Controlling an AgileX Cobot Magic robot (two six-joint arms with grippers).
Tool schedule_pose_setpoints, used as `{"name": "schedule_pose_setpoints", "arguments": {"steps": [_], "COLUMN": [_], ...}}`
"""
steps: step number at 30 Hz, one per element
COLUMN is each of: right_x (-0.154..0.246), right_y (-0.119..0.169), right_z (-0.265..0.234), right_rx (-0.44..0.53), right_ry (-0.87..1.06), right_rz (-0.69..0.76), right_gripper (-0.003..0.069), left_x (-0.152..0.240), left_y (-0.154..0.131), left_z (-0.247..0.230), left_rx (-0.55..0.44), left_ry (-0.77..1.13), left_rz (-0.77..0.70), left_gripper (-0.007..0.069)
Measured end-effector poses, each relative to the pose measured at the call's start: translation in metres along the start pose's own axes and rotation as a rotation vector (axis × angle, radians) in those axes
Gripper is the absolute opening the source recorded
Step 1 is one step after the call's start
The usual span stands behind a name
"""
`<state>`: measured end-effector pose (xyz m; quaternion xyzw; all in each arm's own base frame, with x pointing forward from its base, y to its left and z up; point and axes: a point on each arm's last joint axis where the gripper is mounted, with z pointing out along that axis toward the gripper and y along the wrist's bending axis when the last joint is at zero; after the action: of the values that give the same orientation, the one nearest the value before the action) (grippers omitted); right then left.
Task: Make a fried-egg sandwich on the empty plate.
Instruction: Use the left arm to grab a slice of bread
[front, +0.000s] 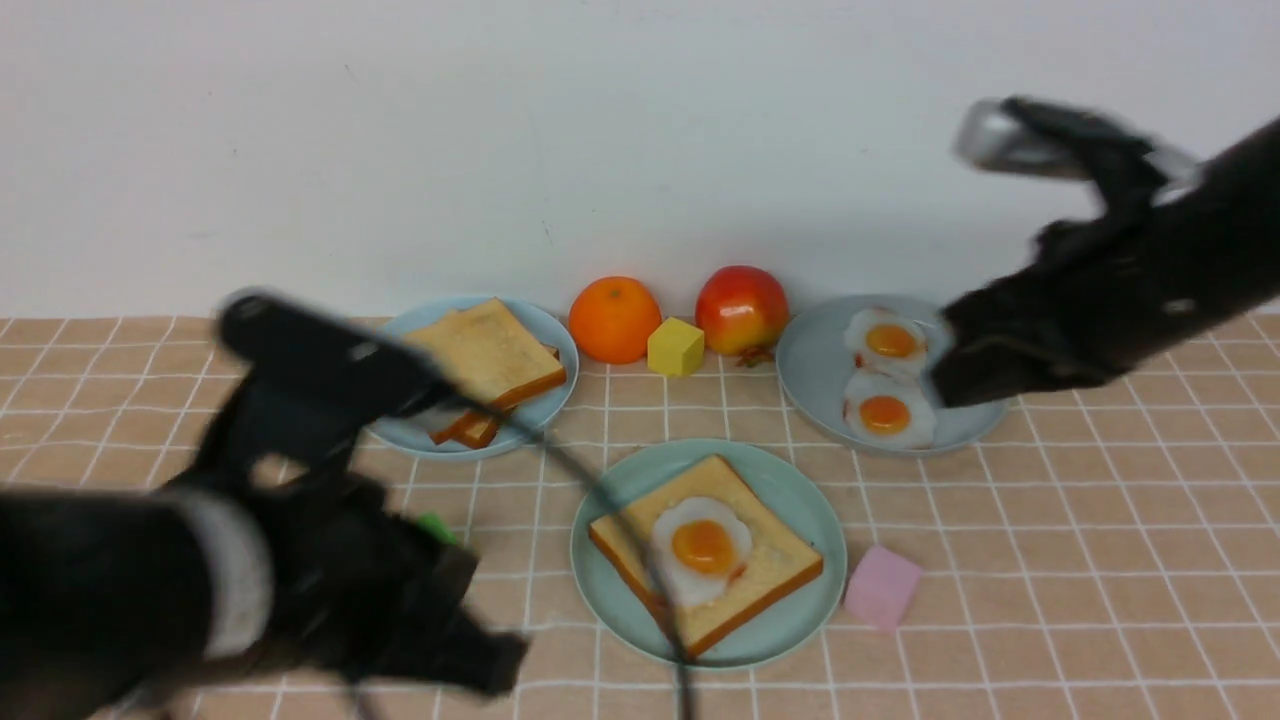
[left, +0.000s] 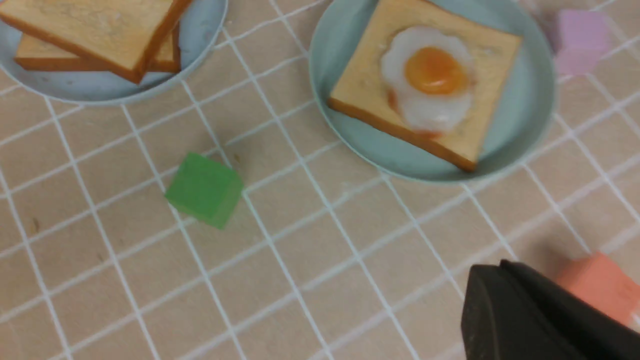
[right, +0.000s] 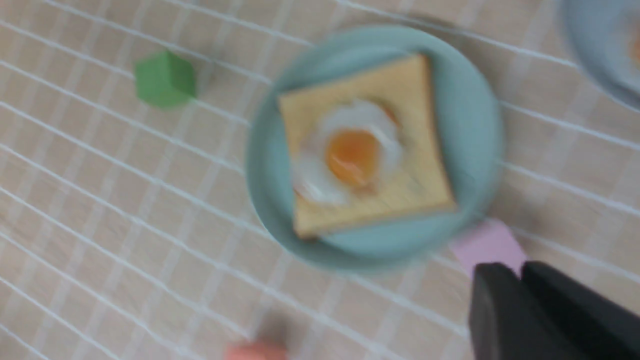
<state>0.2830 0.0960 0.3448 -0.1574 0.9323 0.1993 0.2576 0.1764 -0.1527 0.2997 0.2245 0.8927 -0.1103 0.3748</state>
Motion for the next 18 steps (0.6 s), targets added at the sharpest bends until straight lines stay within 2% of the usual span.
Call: {"name": "schedule_pose_setpoints", "arguments": {"steps": [2,3,5,9,10,12,14,15,17,18], "right_x": [0.012,0.013,0.026,0.056,0.058,0.077,0.087,0.090,0.101,0.102], "right_y": [0.010,0.011,0.019,0.031,0.031,0.035,0.037,0.037,0.039,0.039], "right_z": [-0.032,-0.034,-0.060,-0.092,-0.093,-0.105,-0.109,-0.110,-0.114,-0.115], "right_rx": [0.052,0.056,0.079,0.080,0.079,0.077,0.076,0.076,0.076,0.076], "right_ry": [-0.009,-0.015,-0.044,-0.113,-0.116,-0.147,-0.158,-0.161,-0.174,-0.174], "right_rz": [-0.026,-0.027,-0.045,-0.064,-0.065,-0.073,-0.076,-0.077,-0.081,-0.081], "right_gripper": [-0.0010,-0.0010,-0.0011,-0.0005,-0.0004,0.0000,0.0000,0.0000,0.0000,0.0000], "left_x": [-0.023,-0.024,-0.045,-0.075,-0.075,-0.089,-0.092,-0.092,-0.090,-0.089], "left_y": [0.013,0.012,0.036,0.086,0.088,0.117,0.131,0.132,0.141,0.141], "left_z": [0.022,0.024,0.047,0.096,0.102,0.136,0.159,0.161,0.189,0.189], "left_rx": [-0.047,-0.044,-0.072,-0.059,-0.057,-0.056,-0.069,-0.063,-0.071,-0.073], "left_ry": [0.033,0.038,0.077,0.151,0.163,0.176,0.192,0.198,0.240,0.241], "left_rz": [0.003,0.009,-0.010,-0.003,-0.001,0.055,0.103,0.119,0.223,0.232], "left_gripper": [-0.0013,-0.0013,-0.0013,-0.0013,-0.0013,-0.0013,-0.0001,0.0001,0.0066,0.0073]}}
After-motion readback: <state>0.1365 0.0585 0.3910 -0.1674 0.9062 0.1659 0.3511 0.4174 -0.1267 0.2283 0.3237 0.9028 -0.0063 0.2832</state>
